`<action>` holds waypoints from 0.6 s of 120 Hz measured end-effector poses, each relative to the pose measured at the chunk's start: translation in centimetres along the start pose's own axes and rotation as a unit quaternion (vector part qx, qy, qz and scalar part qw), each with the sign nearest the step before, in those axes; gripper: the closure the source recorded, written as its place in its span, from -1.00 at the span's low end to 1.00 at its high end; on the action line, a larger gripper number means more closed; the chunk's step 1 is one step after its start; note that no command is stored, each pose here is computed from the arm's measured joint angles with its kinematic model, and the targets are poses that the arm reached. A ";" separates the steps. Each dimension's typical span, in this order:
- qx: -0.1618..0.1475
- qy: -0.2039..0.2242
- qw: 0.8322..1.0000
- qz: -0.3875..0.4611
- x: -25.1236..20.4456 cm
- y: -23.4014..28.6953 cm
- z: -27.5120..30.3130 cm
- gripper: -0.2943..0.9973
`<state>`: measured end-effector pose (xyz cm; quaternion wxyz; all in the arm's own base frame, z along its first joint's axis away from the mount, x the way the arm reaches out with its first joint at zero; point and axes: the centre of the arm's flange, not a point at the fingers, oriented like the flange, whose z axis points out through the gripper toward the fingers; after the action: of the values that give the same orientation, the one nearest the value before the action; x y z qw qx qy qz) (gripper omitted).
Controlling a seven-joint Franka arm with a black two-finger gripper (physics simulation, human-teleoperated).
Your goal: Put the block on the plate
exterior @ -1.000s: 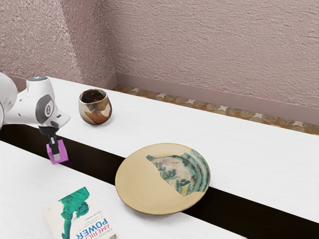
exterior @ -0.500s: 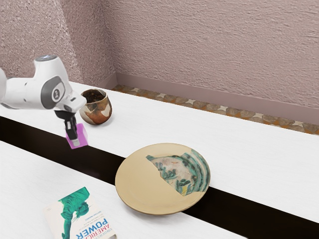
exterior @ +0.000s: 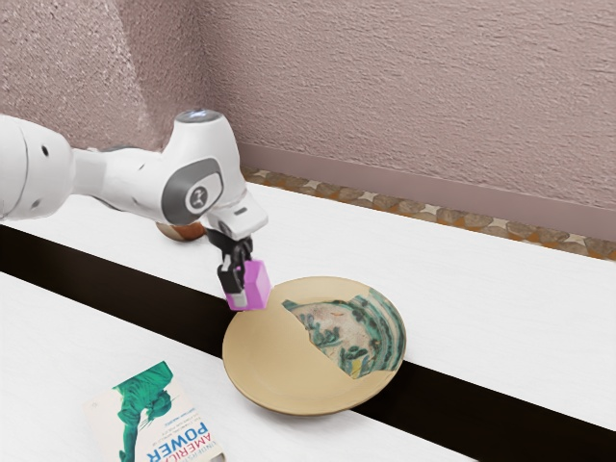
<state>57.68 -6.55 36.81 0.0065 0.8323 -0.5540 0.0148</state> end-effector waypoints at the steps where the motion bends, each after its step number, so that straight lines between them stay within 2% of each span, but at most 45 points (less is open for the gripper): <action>1: -0.001 0.000 1.000 0.003 0.3 0.1 0.1 -0.03; 35: -0.014 -0.008 0.997 0.076 10.7 2.1 4.2 -0.04; 51: -0.030 -0.021 0.996 0.079 11.6 2.3 7.1 -0.06; 72: -0.035 -0.019 0.996 0.085 12.4 2.9 7.2 -0.28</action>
<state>59.88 -19.34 29.98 0.0235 0.7819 -0.6227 -0.0195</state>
